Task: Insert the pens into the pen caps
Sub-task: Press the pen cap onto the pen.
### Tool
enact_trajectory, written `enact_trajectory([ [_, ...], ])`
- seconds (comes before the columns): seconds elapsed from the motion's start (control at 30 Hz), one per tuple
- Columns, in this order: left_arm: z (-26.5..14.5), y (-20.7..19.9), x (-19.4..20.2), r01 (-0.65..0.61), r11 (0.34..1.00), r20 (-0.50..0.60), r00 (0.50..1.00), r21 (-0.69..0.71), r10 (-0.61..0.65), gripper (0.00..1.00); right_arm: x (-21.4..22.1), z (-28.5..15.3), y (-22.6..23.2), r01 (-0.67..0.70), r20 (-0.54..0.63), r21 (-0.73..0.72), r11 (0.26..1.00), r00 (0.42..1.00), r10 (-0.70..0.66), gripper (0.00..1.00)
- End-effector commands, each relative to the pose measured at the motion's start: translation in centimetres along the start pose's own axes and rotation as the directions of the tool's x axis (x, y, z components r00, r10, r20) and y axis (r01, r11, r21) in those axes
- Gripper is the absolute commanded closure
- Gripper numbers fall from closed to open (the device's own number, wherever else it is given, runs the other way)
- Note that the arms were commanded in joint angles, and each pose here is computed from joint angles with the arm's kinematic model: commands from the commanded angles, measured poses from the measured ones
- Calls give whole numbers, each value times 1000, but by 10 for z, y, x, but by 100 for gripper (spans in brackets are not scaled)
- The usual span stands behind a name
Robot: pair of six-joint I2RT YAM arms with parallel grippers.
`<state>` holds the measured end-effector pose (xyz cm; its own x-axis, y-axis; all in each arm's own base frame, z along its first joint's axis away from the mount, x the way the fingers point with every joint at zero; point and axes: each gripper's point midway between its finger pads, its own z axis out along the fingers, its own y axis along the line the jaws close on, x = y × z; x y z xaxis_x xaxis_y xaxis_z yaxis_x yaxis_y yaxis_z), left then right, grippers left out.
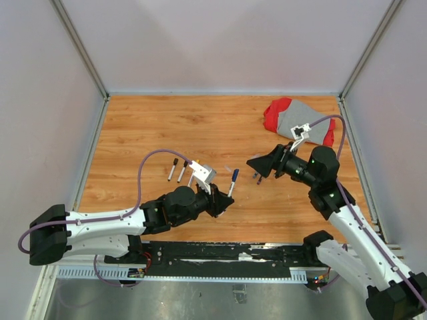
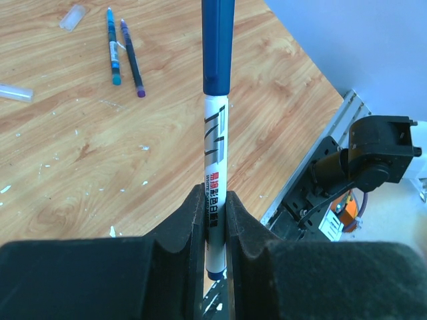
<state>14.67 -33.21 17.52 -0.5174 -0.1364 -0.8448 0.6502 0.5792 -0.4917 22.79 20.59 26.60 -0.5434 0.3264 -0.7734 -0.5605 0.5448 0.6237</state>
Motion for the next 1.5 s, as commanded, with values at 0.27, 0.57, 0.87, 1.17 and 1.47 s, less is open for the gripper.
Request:
enact_trajectory([
  [0.27,3,-10,-14,4,1000,36,999,19,-4,100,9,22,37,16,3,-88,996,1000,-16,26],
  [0.57,4,-14,-14,-1,999,31,1000,40,0,99,20,28,30,-23,-24,-73,997,999,21,27],
  [0.87,4,-14,-14,0,999,31,1000,41,-2,99,41,39,47,-44,-105,-151,988,994,28,41],
  [1.17,4,-16,-15,-2,999,33,999,46,0,99,57,40,44,-51,-138,-142,988,990,32,58],
  [1.47,4,-17,-17,-3,999,37,999,47,2,100,68,41,39,-56,-164,-132,990,986,34,72],
])
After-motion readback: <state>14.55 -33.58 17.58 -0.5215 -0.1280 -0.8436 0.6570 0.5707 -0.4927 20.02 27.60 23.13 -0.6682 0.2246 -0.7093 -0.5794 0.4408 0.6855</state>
